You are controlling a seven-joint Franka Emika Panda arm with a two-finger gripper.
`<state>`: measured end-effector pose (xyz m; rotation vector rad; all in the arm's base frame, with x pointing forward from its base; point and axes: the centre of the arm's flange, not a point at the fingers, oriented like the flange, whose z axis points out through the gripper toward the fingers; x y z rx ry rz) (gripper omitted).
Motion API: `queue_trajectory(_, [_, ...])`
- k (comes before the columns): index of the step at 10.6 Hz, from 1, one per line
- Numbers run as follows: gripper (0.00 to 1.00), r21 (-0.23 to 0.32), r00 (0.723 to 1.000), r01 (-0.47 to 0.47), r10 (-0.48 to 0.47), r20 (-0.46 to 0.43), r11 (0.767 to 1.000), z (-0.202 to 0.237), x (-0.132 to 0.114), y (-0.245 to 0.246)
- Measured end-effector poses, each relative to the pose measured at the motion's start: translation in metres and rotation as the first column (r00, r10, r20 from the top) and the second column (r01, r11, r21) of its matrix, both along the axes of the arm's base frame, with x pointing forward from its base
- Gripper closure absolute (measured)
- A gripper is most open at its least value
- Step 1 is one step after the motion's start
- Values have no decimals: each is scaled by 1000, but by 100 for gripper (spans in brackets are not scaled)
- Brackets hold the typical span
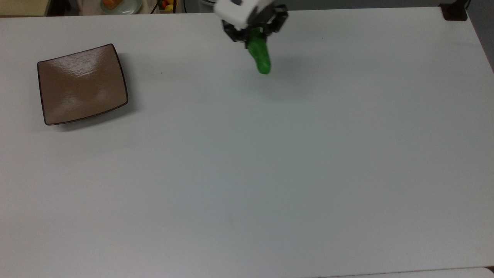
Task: Chili peppers are placed on a ceramic plate
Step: 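Lift the pepper and carry it over the brown ceramic plate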
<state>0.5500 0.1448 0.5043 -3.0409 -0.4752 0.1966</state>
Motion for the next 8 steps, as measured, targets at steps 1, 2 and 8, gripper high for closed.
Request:
queue_trajectory(1, [59, 7, 1000, -16, 16, -2, 1000, 13, 8, -33])
queue_trajectory(2, [59, 13, 999, -35, 35, -3, 999, 20, 12, -63])
queue_trajectory(8, [59, 45, 996, -88, 87, 25, 995, 12, 19, -235])
